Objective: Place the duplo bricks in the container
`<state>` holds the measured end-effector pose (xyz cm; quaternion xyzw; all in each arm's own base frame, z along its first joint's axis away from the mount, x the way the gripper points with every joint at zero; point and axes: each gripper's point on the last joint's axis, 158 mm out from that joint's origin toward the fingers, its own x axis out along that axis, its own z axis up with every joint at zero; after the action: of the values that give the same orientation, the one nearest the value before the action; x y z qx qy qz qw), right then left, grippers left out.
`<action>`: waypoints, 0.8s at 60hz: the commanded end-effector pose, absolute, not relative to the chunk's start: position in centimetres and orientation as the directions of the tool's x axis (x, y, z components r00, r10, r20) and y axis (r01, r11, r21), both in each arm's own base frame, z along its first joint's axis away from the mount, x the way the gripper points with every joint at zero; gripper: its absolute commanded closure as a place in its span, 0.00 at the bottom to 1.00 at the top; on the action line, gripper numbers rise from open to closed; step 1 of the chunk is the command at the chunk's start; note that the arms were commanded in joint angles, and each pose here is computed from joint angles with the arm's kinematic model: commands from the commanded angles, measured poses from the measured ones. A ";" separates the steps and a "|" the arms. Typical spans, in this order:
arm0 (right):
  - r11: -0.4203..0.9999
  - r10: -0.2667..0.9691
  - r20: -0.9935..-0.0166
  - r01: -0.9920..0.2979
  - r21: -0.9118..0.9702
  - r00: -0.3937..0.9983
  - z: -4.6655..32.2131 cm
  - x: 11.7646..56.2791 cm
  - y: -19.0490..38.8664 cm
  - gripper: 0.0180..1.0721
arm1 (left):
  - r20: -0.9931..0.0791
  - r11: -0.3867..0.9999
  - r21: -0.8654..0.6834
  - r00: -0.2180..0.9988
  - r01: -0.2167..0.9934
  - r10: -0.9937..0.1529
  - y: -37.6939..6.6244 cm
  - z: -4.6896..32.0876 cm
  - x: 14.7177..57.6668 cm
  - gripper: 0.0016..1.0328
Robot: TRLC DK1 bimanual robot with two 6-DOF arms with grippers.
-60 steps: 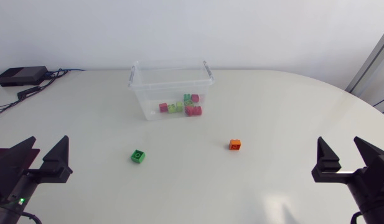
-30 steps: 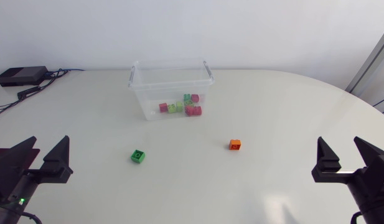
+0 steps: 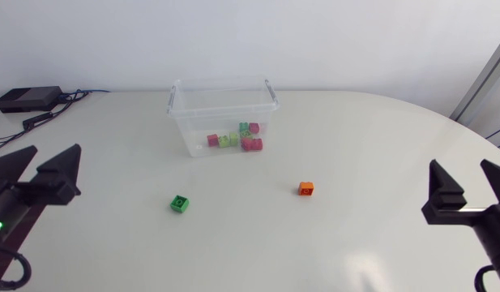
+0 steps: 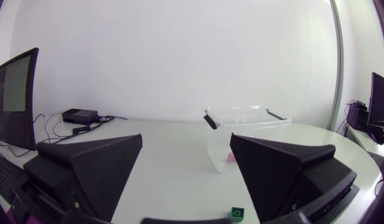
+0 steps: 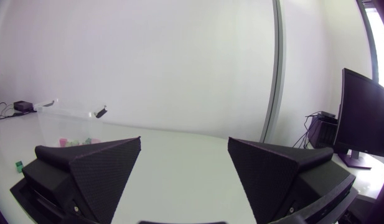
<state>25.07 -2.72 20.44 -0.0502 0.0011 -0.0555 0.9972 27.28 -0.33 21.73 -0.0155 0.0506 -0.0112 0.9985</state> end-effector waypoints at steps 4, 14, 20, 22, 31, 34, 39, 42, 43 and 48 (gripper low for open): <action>0.993 -0.091 -0.028 0.089 -0.079 0.995 22.7 26.2 -2.3 0.04 | -0.205 0.994 -0.090 0.975 0.063 -0.081 -1.9 22.4 29.7 0.07; 0.997 -0.047 -0.101 0.039 -0.072 0.994 23.4 27.8 -1.1 0.04 | -0.465 0.987 -0.125 0.873 0.098 -0.145 -4.6 18.9 32.3 0.10; 0.999 -0.033 -0.191 0.026 -0.036 0.981 23.0 29.3 -0.7 0.04 | -0.675 0.990 -0.102 0.724 0.095 -0.139 -5.3 14.8 33.4 0.09; 0.999 -0.030 -0.224 0.025 -0.026 0.974 22.7 29.8 -0.7 0.04 | -0.708 0.990 -0.090 0.692 0.109 -0.141 -5.5 14.0 33.6 0.09; 0.999 0.004 -0.376 0.016 0.050 0.927 21.3 31.1 0.3 0.04 | -0.837 0.947 -0.013 0.515 0.321 -0.187 -7.8 9.4 34.7 0.08; 0.998 0.007 -0.415 0.016 0.054 0.910 20.9 31.3 0.5 0.04 | -0.859 0.937 -0.033 0.470 0.347 -0.204 -8.7 8.3 34.8 0.08; 0.999 -0.002 -0.455 0.022 0.040 0.891 20.7 31.4 0.7 0.04 | -0.896 0.925 -0.044 0.394 0.377 -0.203 -10.0 6.3 34.6 0.08; 0.999 0.001 -0.464 0.014 0.030 0.886 20.7 31.3 1.1 0.04 | -0.917 0.920 -0.051 0.346 0.388 -0.197 -10.3 5.2 34.5 0.12; 1.000 0.006 -0.469 0.008 0.028 0.883 20.7 31.2 1.4 0.04 | -0.923 0.917 -0.053 0.331 0.396 -0.196 -10.6 4.8 34.3 0.13; 0.999 0.041 -0.515 -0.031 0.027 0.856 19.8 31.2 2.5 0.04 | -0.941 0.902 -0.056 0.280 0.429 -0.192 -11.4 3.2 34.0 0.14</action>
<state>31.06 1.54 19.92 0.0019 0.2492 0.0075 0.9684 34.14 -10.41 4.49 0.0866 0.5500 -0.1749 0.8121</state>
